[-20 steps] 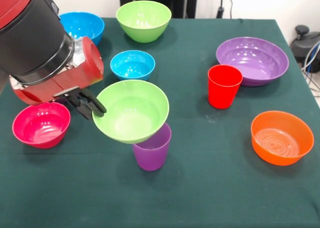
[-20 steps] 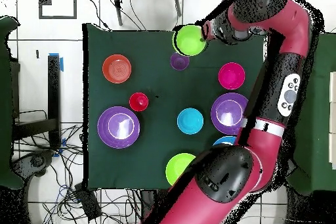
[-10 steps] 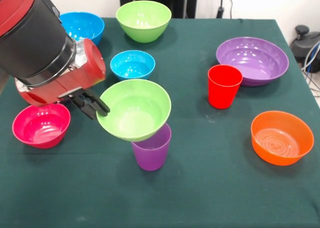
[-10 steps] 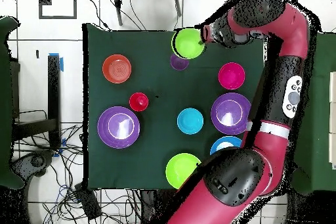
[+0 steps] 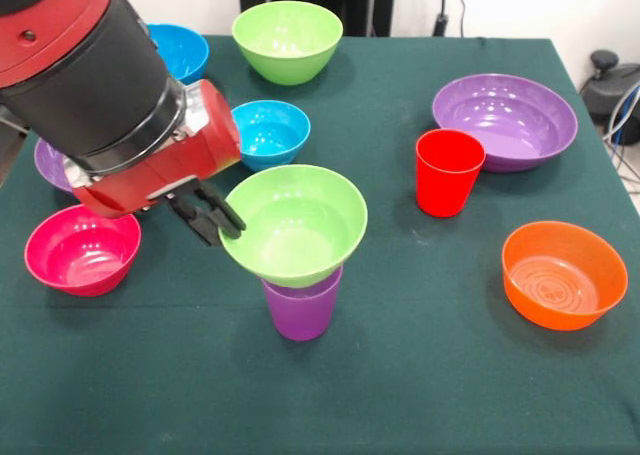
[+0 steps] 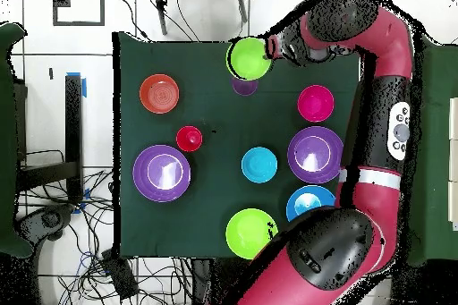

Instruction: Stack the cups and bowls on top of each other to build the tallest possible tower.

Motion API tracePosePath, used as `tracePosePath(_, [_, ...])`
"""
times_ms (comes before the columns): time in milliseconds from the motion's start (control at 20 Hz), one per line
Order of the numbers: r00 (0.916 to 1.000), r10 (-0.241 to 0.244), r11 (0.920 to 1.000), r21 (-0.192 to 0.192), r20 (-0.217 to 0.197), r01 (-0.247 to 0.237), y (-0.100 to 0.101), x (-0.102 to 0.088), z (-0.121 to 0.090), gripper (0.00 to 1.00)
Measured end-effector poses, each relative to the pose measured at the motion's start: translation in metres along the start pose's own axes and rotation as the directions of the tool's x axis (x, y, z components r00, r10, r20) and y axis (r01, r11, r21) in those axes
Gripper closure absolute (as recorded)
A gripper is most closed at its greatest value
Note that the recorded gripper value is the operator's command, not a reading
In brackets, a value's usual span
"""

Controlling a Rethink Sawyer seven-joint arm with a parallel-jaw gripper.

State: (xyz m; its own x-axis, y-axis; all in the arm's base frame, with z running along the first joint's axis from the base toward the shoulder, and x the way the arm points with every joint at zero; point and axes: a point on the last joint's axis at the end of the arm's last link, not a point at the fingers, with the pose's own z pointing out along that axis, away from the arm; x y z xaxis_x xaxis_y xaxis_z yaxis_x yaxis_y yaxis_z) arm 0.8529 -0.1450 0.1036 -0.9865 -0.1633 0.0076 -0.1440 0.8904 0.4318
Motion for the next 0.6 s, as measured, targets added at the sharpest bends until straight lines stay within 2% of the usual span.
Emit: tracePosePath(600, [0.9991, -0.038, 0.9992, -0.011, 0.018, 0.038, 0.017, 0.002, 0.009, 1.00])
